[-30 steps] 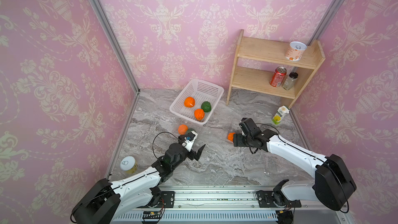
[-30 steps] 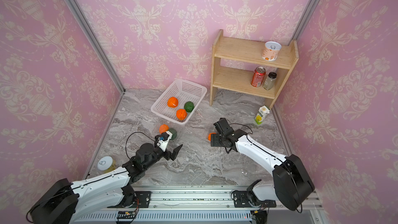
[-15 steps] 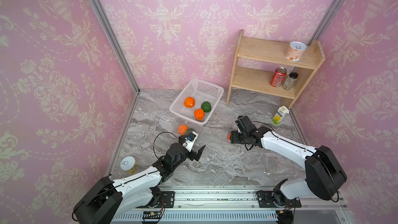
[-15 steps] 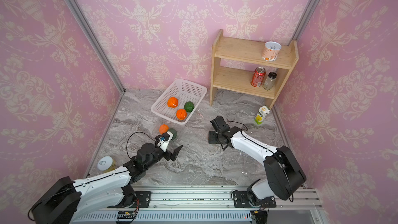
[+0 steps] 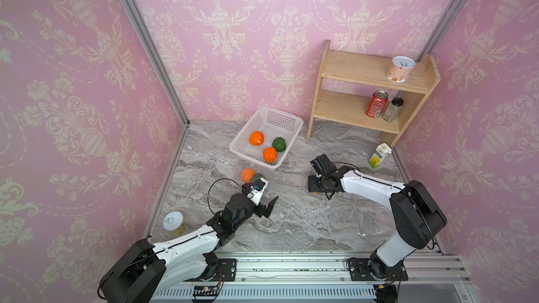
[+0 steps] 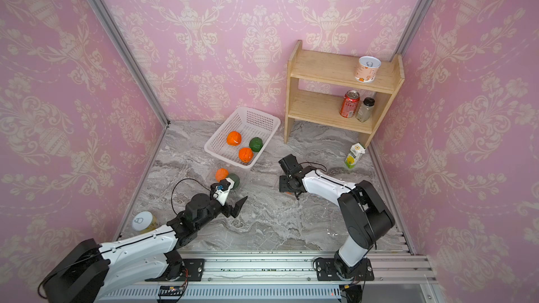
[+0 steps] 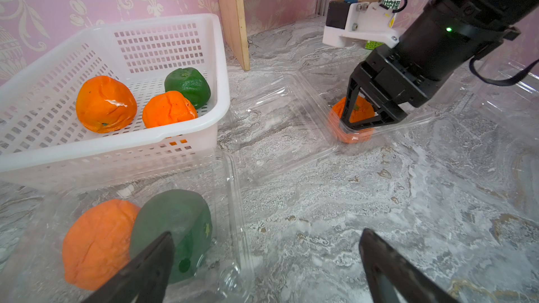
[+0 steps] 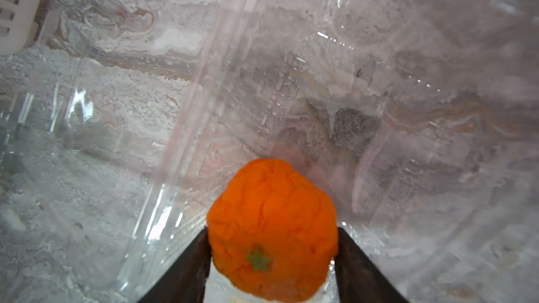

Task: Take oranges out of containers
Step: Pick up the orange from the packing box, then place the orange in the basket.

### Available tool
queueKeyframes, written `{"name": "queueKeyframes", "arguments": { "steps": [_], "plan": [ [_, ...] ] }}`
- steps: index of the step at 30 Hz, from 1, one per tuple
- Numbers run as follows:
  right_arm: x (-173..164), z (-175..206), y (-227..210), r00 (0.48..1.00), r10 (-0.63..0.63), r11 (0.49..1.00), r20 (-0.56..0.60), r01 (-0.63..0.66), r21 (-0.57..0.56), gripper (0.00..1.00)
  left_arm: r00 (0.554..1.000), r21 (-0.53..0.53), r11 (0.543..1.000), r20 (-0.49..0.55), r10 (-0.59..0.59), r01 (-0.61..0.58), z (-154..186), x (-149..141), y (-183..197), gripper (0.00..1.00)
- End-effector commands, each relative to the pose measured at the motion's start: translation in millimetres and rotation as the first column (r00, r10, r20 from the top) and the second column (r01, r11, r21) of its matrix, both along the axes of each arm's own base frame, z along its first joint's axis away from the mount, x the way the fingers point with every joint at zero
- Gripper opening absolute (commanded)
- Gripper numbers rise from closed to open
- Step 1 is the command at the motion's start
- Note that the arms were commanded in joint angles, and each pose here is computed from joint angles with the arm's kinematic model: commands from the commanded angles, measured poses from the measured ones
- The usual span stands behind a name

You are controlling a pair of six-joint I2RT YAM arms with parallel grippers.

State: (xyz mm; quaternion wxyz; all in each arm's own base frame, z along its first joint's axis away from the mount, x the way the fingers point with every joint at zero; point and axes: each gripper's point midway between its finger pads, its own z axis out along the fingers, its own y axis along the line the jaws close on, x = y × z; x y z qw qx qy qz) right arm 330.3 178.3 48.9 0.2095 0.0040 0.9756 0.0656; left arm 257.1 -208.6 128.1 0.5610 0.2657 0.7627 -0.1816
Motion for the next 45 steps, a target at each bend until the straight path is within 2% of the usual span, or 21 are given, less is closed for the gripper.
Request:
{"name": "queueKeyframes", "arguments": {
  "steps": [1, 4, 9, 19, 25, 26, 30, 36, 45],
  "plan": [
    [2.8, -4.0, 2.2, 1.000, -0.016, 1.000, -0.019, 0.016, -0.014, 0.59, 1.000, -0.007, 1.000, -0.016, 0.015, -0.015, 1.3, 4.0, 0.5, 0.99],
    [3.8, -1.0, 1.4, 1.000, -0.026, 1.000, -0.009, 0.025, -0.011, 0.54, 1.000, -0.008, 1.000, -0.014, 0.017, -0.017, 1.9, 4.2, 0.8, 0.99],
    [4.7, 18.9, -1.2, 0.999, -0.036, 0.999, 0.035, 0.036, 0.002, 0.52, 1.000, -0.005, 1.000, -0.013, 0.025, -0.025, 1.6, 4.9, 2.1, 0.99],
    [14.9, 87.6, 18.3, 0.986, -0.040, 0.986, 0.163, 0.013, 0.168, 0.52, 0.999, 0.002, 0.999, -0.010, 0.043, -0.043, 0.9, 7.4, 4.2, 0.99],
    [37.4, 111.9, 45.5, 0.978, -0.020, 0.965, 0.208, -0.035, 0.260, 0.52, 0.999, 0.002, 0.999, -0.009, 0.047, -0.047, 1.2, 7.4, 5.2, 0.99],
    [48.3, 129.0, 54.8, 0.971, -0.018, 0.957, 0.237, -0.052, 0.286, 0.52, 0.999, 0.002, 0.999, -0.009, 0.048, -0.048, 0.9, 7.5, 5.4, 0.99],
    [70.7, 143.4, 81.4, 0.970, -0.014, 0.930, 0.241, -0.076, 0.360, 0.51, 0.999, -0.001, 0.999, -0.005, 0.046, -0.046, 2.0, 6.9, 5.4, 0.99],
    [105.8, 148.5, 112.9, 0.972, 0.000, 0.911, 0.236, -0.097, 0.402, 0.50, 0.999, -0.001, 0.999, -0.005, 0.048, -0.048, 2.0, 7.6, 5.5, 0.99],
    [140.4, 130.0, 153.2, 0.981, 0.037, 0.894, 0.193, -0.119, 0.433, 0.49, 0.999, -0.001, 0.999, -0.002, 0.048, -0.048, 2.3, 7.6, 5.3, 0.99]
  ]
}}
